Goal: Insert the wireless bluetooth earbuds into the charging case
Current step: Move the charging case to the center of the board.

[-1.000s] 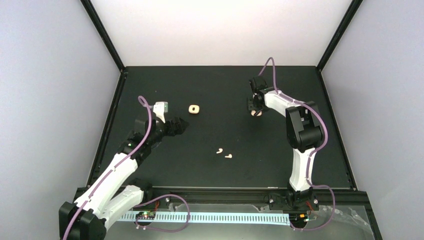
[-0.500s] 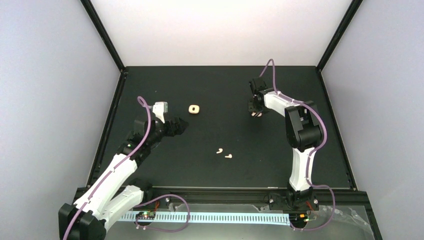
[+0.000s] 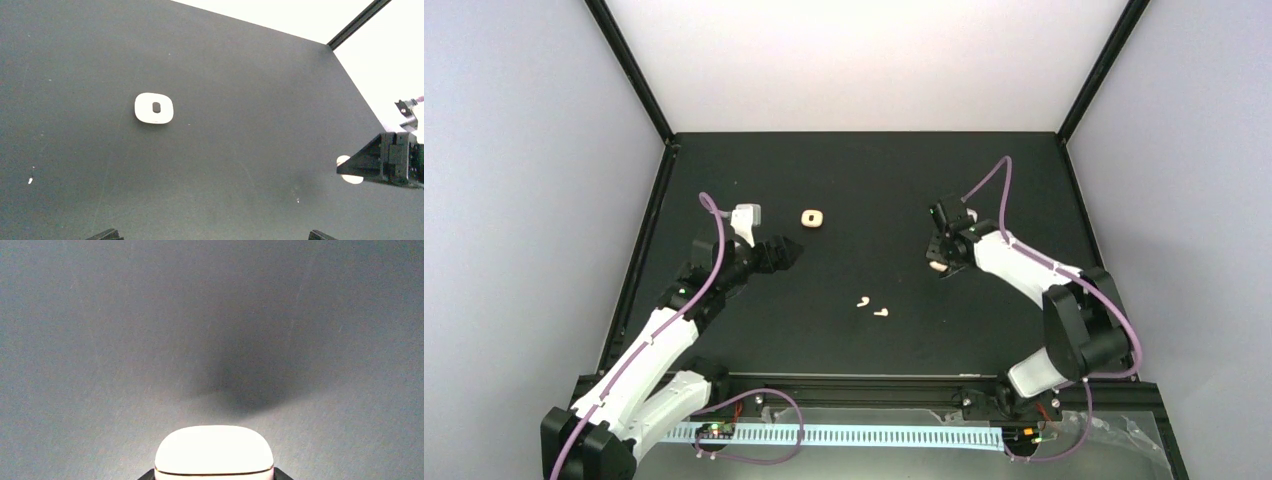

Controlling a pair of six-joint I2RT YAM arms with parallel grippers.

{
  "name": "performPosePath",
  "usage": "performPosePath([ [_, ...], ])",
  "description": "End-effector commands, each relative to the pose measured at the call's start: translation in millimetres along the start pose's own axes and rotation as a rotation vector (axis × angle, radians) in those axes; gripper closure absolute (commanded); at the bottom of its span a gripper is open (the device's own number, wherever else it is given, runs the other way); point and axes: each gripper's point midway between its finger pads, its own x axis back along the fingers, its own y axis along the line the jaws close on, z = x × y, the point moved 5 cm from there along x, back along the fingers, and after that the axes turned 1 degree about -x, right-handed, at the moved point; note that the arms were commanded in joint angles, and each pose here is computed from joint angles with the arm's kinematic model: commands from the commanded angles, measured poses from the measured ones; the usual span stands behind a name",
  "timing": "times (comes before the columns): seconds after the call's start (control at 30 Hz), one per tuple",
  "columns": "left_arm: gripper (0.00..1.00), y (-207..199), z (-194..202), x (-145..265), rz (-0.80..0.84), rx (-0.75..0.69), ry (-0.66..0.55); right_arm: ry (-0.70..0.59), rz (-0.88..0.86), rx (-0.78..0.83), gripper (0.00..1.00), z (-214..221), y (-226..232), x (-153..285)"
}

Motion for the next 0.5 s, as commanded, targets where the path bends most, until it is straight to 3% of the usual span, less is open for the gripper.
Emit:
performPosePath([
  [0.0, 0.01, -12, -12, 5, 0.057, 0.012, -0.023, 0.011, -0.012, -0.276, 0.55, 24, 1, 9],
  [0.23, 0.01, -11, -8, 6, 0.047, -0.001, -0.001, 0.009, 0.036, -0.396, 0.50, 52, 16, 5],
  [0.47, 0.01, -13, -5, 5, 0.051, -0.008, 0.008, 0.046, 0.063, -0.417, 0.47, 68, 37, -8],
])
